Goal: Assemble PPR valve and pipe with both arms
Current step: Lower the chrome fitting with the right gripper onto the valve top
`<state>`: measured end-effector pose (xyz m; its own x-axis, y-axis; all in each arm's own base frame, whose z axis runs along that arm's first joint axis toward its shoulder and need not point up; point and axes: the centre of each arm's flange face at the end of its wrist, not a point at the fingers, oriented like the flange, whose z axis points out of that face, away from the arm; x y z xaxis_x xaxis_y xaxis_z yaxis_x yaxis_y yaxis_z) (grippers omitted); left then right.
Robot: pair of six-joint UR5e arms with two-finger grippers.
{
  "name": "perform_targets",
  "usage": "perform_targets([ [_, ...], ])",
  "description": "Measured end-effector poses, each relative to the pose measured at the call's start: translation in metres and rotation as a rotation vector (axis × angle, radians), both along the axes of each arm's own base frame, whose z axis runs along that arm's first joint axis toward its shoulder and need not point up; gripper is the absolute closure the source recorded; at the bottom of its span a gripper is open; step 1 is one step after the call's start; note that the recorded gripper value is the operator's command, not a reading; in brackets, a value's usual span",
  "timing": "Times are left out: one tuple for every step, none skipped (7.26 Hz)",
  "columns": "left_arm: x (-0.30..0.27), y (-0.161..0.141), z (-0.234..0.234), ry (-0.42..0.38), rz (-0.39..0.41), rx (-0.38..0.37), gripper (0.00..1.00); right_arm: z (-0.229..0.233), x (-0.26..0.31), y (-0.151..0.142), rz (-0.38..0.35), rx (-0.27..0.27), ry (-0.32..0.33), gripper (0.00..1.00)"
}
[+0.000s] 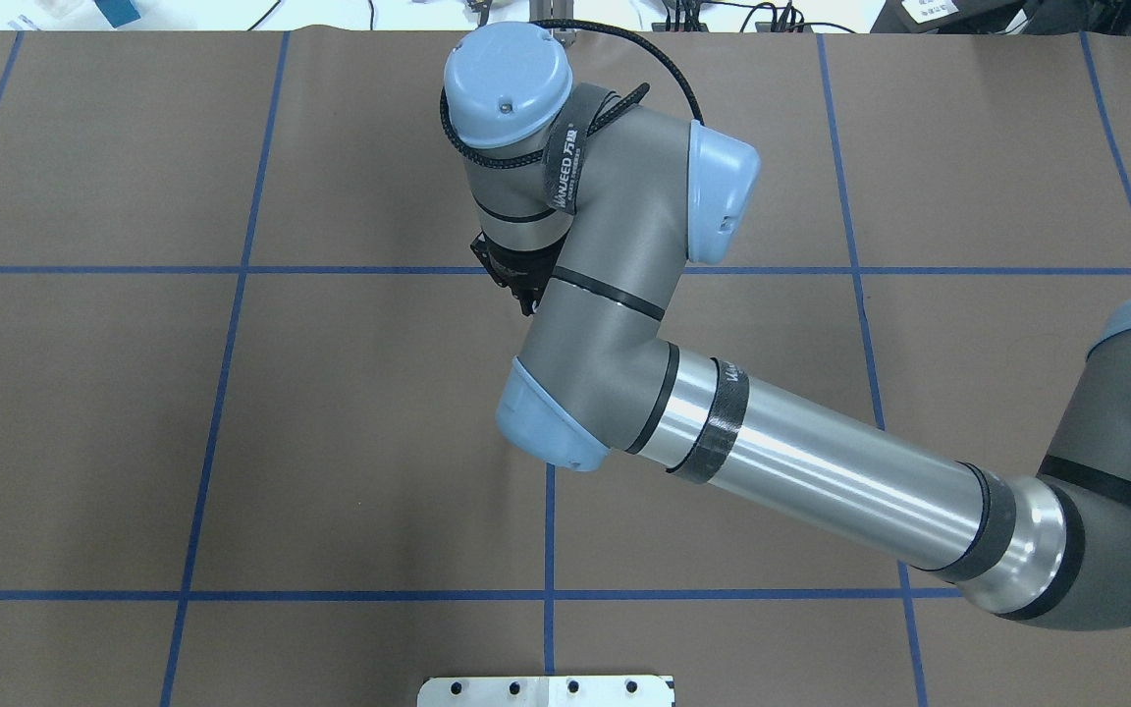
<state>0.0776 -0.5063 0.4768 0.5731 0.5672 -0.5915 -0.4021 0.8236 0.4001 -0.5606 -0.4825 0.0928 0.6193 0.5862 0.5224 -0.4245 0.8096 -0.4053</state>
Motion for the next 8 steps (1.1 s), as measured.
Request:
perform_targets([
  [0.0000, 0.0000, 0.0000, 0.000, 0.000, 0.000, 0.00, 0.0039, -0.0053, 0.0033, -0.002, 0.002, 0.011, 1.00],
  [0.0000, 0.0000, 0.0000, 0.000, 0.000, 0.000, 0.00, 0.0070, -0.0079, 0.0051, -0.003, 0.003, 0.017, 1.00],
  [0.0000, 0.0000, -0.0001, 0.000, 0.000, 0.000, 0.00, 0.0073, -0.0087, 0.0058, -0.004, 0.005, 0.019, 1.00],
  [0.0000, 0.0001, -0.0002, 0.000, 0.000, 0.000, 0.00, 0.0071, -0.0088, 0.0055, -0.003, 0.008, 0.019, 1.00],
  [0.0000, 0.0001, -0.0002, 0.000, 0.000, 0.000, 0.00, 0.0062, -0.0088, 0.0053, -0.002, 0.012, 0.018, 1.00],
  [0.0001, 0.0001, -0.0003, 0.001, 0.000, 0.000, 0.00, 0.0062, -0.0086, 0.0049, 0.001, 0.016, 0.019, 1.00],
  [0.0000, 0.0005, 0.0001, 0.001, 0.000, -0.001, 0.00, 0.0072, -0.0085, 0.0042, 0.005, 0.022, 0.023, 1.00],
  [-0.0002, 0.0011, 0.0008, 0.001, 0.000, -0.002, 0.00, 0.0084, -0.0084, 0.0037, 0.007, 0.025, 0.025, 1.00],
])
